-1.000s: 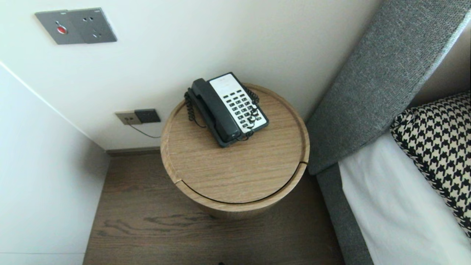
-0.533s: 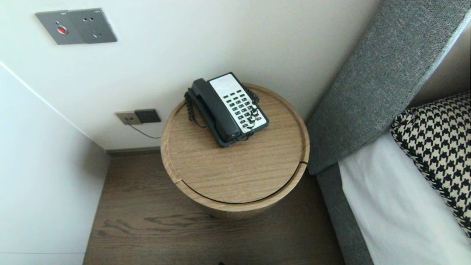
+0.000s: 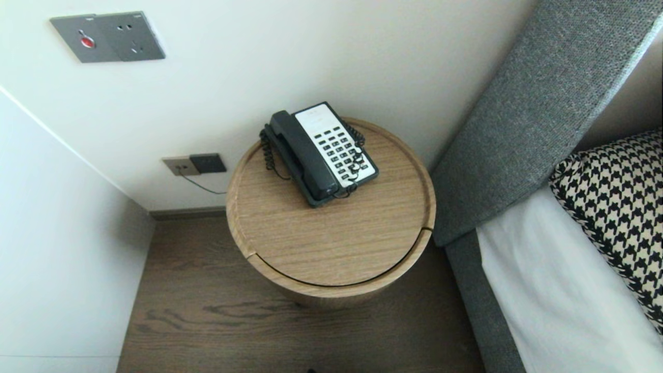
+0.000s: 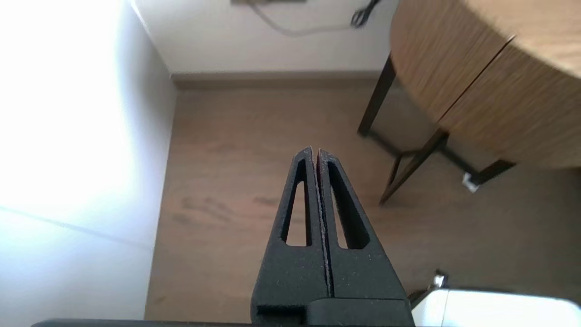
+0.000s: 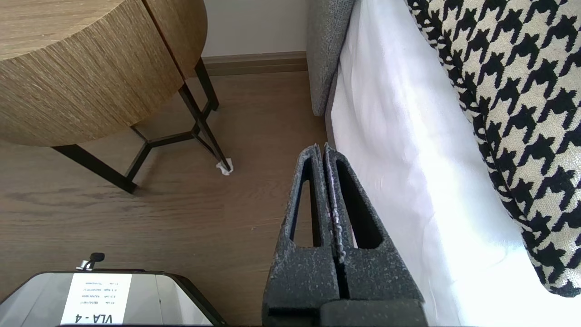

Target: Open the nightstand drawer

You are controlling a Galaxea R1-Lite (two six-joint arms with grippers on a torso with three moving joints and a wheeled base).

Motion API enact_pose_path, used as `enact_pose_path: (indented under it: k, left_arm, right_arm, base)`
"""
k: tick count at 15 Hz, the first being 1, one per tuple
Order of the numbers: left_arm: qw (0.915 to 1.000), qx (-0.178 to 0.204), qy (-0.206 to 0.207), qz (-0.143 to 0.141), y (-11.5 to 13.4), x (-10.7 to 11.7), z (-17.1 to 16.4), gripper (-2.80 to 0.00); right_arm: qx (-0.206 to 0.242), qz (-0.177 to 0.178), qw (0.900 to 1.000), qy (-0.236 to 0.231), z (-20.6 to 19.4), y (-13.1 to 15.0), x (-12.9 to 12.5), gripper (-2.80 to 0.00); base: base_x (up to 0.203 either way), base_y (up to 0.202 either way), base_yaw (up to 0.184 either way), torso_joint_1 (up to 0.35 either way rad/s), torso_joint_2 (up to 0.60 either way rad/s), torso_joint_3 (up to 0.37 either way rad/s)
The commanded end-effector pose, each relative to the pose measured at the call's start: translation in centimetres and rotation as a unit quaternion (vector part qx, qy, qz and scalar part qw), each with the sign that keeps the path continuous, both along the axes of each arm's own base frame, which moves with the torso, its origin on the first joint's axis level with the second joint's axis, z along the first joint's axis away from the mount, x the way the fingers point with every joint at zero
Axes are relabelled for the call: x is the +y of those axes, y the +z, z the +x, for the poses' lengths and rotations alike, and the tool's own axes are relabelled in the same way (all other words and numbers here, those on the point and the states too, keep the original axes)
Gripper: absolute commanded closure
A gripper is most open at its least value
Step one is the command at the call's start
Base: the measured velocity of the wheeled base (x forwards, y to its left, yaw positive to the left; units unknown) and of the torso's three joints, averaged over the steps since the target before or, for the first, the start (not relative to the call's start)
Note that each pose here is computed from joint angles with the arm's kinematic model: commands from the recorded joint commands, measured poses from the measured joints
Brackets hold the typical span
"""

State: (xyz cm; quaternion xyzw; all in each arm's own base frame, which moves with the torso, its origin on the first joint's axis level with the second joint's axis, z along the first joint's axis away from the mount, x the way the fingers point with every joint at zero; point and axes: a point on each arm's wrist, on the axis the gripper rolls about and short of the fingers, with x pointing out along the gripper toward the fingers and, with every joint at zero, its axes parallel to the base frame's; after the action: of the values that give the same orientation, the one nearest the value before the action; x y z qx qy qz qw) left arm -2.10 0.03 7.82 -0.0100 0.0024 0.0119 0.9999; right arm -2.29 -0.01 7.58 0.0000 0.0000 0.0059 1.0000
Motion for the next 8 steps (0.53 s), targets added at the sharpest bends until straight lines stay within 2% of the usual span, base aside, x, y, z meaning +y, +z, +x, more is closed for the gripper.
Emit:
enact_pose_path:
  k: [1, 8]
  left_arm:
    - [0.9999, -0.011, 0.0, -0.001, -0.11, 0.0, -0.19, 0.0]
    - [0.9999, -0.012, 0.0, -0.001, -0.1, 0.0, -0.19, 0.0]
  right_arm:
    - [-0.001, 0.0, 1.0, 0.0, -0.01, -0.01, 0.0, 0.0]
    - [-0.001, 0.0, 1.0, 0.0, -0.01, -0.01, 0.0, 0.0]
  base:
    - [0.0, 0.0, 0.0, 0.0, 0.0, 0.0]
    - [0.0, 0.0, 0.0, 0.0, 0.0, 0.0]
